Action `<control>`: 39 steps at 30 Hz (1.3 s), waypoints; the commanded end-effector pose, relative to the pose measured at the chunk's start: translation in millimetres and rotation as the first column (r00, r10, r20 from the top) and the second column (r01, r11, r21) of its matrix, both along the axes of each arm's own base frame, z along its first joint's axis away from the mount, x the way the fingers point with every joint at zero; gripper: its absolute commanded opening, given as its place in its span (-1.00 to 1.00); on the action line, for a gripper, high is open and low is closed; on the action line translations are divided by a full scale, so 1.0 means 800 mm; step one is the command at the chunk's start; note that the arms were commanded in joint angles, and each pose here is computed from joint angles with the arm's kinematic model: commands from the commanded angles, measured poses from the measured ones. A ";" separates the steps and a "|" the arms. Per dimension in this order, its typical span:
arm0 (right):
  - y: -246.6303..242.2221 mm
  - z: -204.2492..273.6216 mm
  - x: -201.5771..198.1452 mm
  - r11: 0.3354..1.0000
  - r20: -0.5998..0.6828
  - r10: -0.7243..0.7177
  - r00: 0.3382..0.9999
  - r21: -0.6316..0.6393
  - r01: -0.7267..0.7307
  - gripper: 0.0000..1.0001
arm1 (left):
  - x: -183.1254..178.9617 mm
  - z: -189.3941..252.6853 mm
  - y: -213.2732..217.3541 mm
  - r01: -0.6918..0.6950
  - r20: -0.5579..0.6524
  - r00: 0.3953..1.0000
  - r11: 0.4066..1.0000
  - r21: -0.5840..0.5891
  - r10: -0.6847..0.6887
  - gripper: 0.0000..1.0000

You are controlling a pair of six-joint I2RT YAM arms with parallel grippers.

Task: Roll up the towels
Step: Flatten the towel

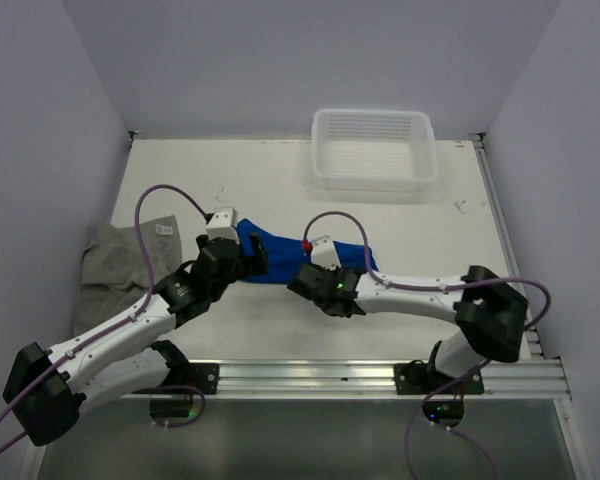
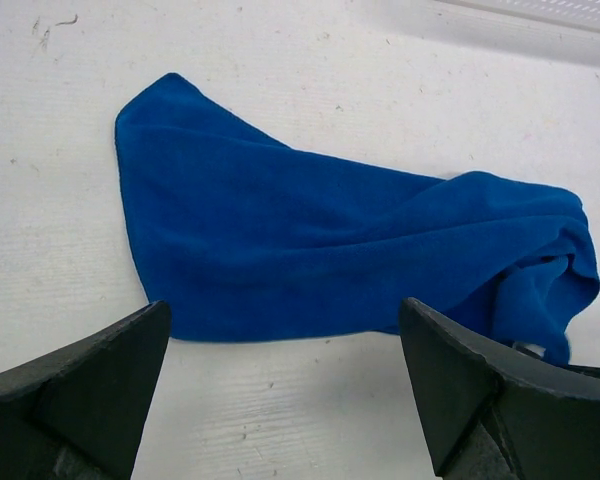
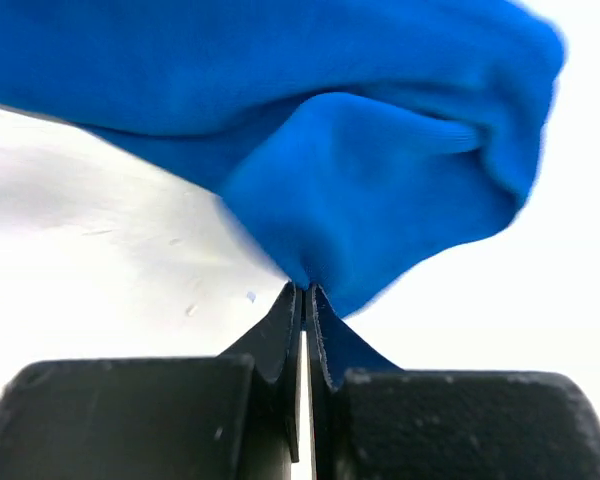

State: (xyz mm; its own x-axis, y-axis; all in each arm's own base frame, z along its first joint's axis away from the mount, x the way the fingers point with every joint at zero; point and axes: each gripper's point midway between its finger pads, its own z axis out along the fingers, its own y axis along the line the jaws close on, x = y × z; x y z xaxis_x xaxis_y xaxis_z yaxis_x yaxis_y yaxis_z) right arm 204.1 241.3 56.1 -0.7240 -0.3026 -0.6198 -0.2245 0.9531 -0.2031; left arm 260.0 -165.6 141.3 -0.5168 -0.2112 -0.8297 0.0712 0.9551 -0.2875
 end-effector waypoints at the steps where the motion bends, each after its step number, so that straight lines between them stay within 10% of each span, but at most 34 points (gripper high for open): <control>1: -0.014 0.113 0.007 0.977 0.133 -0.040 0.990 0.212 0.011 -1.00 | 0.006 0.010 0.008 -0.027 0.042 0.999 1.000 0.001 0.027 0.99; 19: -0.125 0.322 0.052 0.902 0.291 -0.228 0.929 0.422 0.089 -1.00 | -0.021 -0.023 -0.035 0.200 -0.038 0.979 0.979 -0.048 -0.201 0.90; 39: -0.229 0.297 0.036 0.895 0.291 -0.399 0.869 0.328 0.301 -1.00 | 0.007 -0.097 -0.042 0.185 -0.164 0.972 0.977 0.104 -0.167 0.66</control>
State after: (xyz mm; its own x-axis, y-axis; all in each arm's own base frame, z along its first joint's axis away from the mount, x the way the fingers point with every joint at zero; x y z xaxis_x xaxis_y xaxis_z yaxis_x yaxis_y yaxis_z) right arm 239.8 76.7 288.0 -0.5025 0.1577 -0.8501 0.1353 0.9855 0.1028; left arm 235.7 -192.3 39.4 -0.7326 0.0204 -0.6804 0.2215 0.9523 -0.2099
